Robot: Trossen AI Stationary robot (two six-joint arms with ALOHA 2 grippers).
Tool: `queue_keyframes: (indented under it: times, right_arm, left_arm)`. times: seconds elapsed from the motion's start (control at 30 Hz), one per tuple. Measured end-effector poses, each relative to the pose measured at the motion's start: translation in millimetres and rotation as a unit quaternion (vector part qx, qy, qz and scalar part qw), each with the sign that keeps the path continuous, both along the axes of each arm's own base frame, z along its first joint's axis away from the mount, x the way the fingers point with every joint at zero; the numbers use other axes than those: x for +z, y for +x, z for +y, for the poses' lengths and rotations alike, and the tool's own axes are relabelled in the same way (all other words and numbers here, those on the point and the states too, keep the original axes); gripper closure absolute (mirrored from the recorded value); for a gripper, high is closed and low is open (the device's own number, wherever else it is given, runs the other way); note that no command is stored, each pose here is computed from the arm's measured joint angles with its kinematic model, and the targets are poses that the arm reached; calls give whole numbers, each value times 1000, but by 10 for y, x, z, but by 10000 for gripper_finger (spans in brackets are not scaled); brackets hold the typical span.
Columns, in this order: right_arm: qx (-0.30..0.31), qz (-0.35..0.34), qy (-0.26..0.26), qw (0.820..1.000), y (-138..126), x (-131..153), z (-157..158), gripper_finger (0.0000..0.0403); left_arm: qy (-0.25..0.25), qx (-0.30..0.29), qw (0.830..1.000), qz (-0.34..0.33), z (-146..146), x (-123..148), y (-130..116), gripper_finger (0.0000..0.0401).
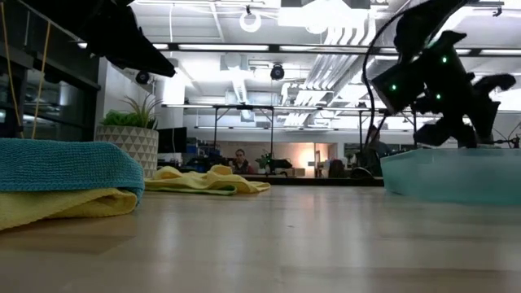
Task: Fold microfiber towels
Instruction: Put the gray microfiber cloth into the blue bin
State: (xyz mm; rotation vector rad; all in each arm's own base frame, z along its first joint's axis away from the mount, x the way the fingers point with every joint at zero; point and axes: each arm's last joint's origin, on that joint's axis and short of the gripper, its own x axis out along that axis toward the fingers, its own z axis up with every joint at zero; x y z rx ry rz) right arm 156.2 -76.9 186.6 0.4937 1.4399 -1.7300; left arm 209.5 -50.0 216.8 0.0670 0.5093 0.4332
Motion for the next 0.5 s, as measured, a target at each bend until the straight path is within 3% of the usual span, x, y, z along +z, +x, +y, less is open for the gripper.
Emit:
queue_keyframes:
  times: [0.17, 0.3, 0.4, 0.5]
  right_arm:
    - [53, -14, 2, 999, 143, 151, 13, 228]
    - [129, -81, 25, 988, 337, 98, 17, 229]
    - [173, -128, 38, 976, 435, 13, -35, 253]
    - [176, -140, 35, 974, 433, -34, -120, 308]
  left_arm:
    - [5, 1, 1000, 1, 2, 1, -1, 272]
    - [5, 1, 1000, 1, 2, 1, -1, 272]
    - [3, 3, 1000, 0, 2, 1, -1, 272]
    - [3, 3, 1000, 0, 2, 0, 0, 272]
